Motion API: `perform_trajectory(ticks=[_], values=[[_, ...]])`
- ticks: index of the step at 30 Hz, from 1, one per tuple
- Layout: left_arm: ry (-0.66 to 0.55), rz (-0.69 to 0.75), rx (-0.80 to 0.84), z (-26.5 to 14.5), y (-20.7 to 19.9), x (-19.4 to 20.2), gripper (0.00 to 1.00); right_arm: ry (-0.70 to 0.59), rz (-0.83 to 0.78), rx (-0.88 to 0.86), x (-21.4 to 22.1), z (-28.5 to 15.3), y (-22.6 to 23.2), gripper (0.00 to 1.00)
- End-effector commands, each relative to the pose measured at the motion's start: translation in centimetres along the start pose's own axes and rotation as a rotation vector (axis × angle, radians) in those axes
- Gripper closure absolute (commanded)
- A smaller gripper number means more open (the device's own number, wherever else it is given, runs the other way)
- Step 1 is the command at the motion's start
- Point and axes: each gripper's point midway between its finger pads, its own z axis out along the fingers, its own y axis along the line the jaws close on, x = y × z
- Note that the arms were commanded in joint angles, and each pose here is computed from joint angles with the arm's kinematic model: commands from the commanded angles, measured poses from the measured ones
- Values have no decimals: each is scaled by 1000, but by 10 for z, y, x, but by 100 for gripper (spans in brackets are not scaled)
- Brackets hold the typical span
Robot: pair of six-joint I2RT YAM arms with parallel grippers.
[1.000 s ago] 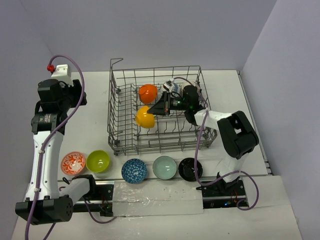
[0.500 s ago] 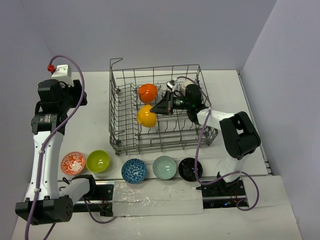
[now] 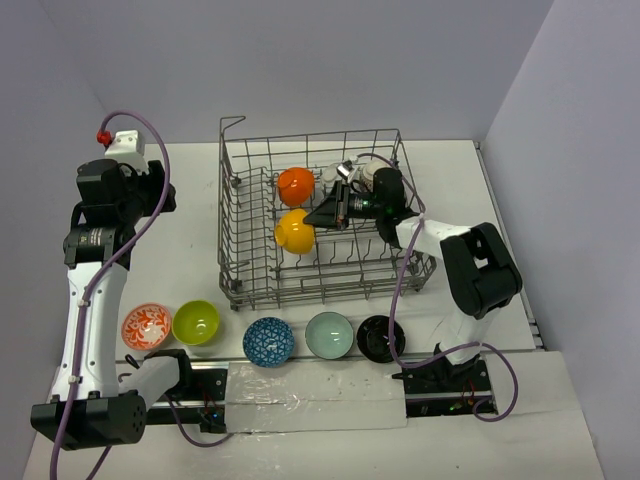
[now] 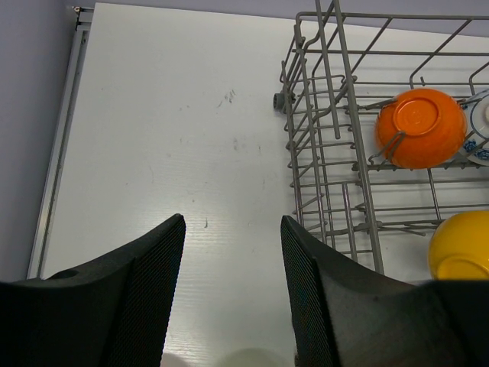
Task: Load the bowls into the dish rack
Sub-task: Insert the bowl into the dish rack.
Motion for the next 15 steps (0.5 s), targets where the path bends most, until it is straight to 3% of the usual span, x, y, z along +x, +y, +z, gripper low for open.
perform_trajectory(ticks=[1, 15], values=[[-65, -5, 23, -6, -4, -16, 41, -57, -78, 3, -14, -9, 10, 76], [-67, -6, 27, -7, -5, -14, 40, -63, -80, 25, -18, -13, 3, 68]])
